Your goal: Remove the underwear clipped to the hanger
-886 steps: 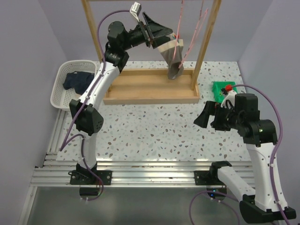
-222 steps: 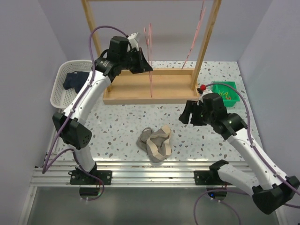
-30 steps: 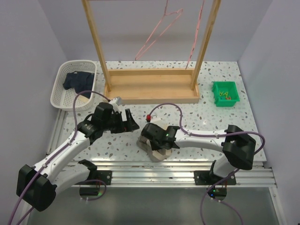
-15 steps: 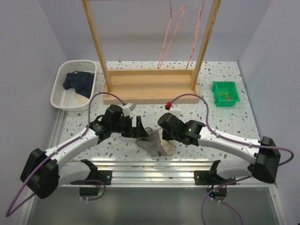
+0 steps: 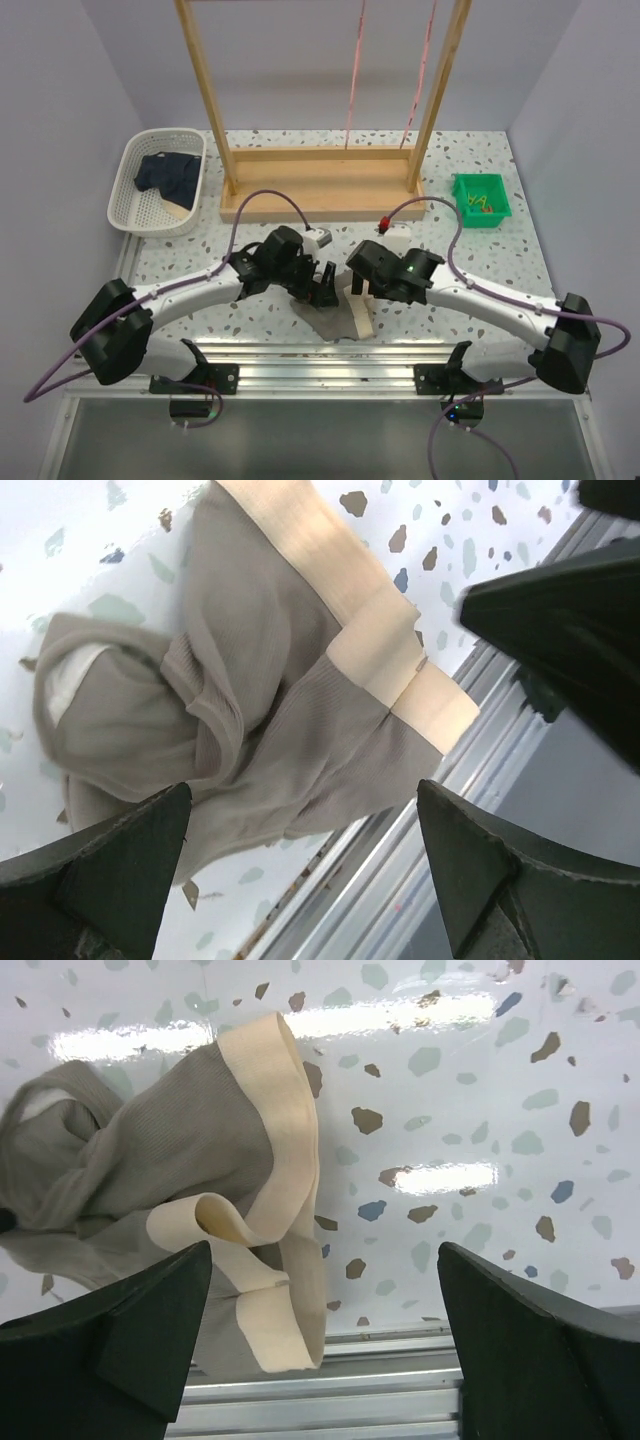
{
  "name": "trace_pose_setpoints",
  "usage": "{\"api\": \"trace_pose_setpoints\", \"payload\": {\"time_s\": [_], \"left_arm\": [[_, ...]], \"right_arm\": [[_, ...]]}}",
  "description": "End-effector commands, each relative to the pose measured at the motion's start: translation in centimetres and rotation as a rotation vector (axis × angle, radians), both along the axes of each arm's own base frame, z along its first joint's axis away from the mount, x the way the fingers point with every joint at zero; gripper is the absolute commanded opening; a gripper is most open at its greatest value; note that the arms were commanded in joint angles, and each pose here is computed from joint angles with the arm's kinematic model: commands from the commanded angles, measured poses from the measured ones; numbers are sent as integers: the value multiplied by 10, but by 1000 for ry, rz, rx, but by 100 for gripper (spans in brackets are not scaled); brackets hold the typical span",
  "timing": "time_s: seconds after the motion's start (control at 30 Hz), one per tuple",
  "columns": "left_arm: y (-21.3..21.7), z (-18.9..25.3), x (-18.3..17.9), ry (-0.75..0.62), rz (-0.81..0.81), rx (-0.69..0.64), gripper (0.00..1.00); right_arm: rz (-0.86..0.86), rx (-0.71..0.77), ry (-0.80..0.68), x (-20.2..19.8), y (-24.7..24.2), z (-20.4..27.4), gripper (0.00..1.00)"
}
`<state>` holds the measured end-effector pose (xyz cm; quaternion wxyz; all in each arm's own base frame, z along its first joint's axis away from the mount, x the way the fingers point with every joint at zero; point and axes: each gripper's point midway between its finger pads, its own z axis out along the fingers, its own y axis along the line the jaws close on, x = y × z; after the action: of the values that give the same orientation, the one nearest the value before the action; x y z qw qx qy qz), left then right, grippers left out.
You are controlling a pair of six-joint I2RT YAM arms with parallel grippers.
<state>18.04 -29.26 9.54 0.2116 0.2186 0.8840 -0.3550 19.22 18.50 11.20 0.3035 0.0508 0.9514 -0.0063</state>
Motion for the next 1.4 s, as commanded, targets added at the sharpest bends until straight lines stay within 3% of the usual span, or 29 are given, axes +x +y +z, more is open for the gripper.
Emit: {"api": "trace_pose_setpoints", "payload": {"time_s": [0.0,0.2,0.47,0.57,0.6,0.67,0.7,0.77,0.8,0.93,1.1,1.23,1.37], "left_arm": [[-17,-1,16,-155,-78,55,98],[-29,-33,17,-230,-196,164,98],[-41,-70,31,-294,-218,272,92],[-42,-76,37,-292,-202,299,73],[-43,-79,39,-288,-199,307,58],[-42,-84,39,-278,-194,320,39],[-40,-86,41,-279,-183,334,22],[-37,-85,42,-275,-165,351,4],[-33,-82,45,-286,-144,364,0],[-16,-45,55,-344,-7,367,0],[24,35,76,-417,268,322,0],[94,66,84,-326,555,362,0],[197,101,109,-313,876,367,0]], "right_arm": [[-76,56,-105,3,-21,46,98],[-97,137,-121,-17,-42,61,98],[-95,176,-133,-29,-59,67,98],[-89,176,-137,-30,-60,68,98],[-86,173,-137,-30,-60,68,98],[-85,179,-149,-29,-60,71,98],[-81,180,-152,-28,-60,71,98],[-76,181,-159,-28,-60,73,98],[-69,181,-160,-28,-60,75,98],[-52,171,-164,-27,-59,77,98],[-8,168,-133,-29,-51,66,98],[21,168,-115,-31,-47,59,98],[57,181,-98,-31,-37,56,98]]}}
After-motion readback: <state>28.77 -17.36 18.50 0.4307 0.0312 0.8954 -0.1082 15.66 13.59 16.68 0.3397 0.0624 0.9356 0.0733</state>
